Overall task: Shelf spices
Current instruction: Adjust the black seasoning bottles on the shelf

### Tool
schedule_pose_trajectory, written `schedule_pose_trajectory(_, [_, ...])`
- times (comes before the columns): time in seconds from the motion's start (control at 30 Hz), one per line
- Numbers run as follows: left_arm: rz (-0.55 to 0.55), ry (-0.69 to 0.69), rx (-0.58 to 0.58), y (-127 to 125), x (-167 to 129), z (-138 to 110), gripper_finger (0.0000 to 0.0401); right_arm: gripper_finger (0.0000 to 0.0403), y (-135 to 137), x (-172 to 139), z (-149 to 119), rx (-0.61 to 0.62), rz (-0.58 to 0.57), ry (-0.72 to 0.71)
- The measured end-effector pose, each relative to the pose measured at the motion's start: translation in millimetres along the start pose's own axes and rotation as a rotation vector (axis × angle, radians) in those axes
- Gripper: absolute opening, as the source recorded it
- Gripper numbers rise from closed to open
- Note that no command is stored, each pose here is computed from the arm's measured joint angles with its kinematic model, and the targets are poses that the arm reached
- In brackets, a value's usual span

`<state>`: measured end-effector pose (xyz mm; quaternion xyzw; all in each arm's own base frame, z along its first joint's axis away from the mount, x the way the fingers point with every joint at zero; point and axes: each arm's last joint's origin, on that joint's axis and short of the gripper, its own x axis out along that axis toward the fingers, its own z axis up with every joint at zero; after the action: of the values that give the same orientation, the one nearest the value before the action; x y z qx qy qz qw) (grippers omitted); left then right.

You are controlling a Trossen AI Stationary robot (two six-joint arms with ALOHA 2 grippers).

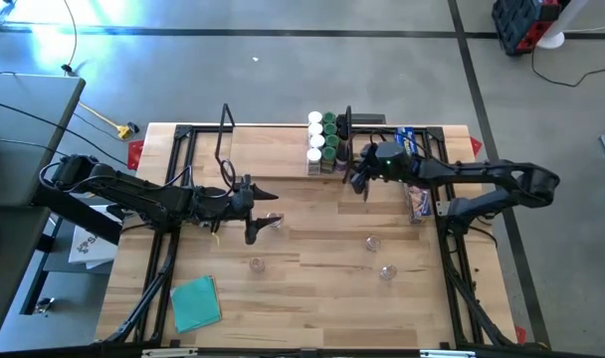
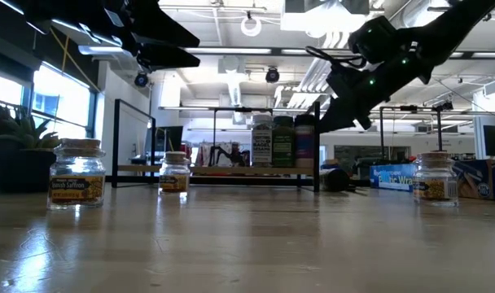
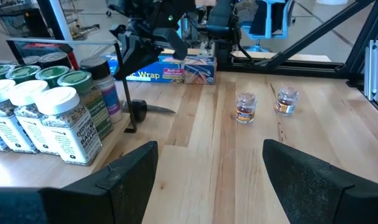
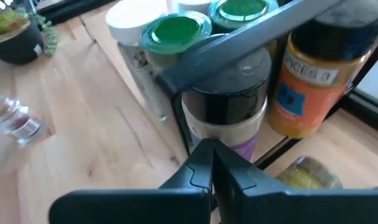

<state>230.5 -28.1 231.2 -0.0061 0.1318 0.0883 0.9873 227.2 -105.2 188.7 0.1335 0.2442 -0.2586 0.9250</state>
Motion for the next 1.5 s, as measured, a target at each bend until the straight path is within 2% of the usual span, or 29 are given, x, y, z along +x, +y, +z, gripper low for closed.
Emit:
schedule_pose_trajectory(0.67, [-0.001,0.000,-0.004,0,0,0,0.0284,0.0000,-4,7,0,0.000,-0.159,-0.044])
schedule_pose_trajectory(0.8, [-0.001,0.000,-0.004,0,0,0,0.0284,0.0000,-3,4,2,0.002,-0.125,-0.047])
schedule_pose_trajectory(1.03, [-0.001,-0.001,-0.004,0,0,0,0.0284,0.0000,2,4,0,-0.026,0.068,-0.004])
schedule_pose_trajectory(1.5, [0.014,0.000,-0.004,0,0,0,0.0284,0.0000,-15,7,1,0.000,-0.006,-0.004])
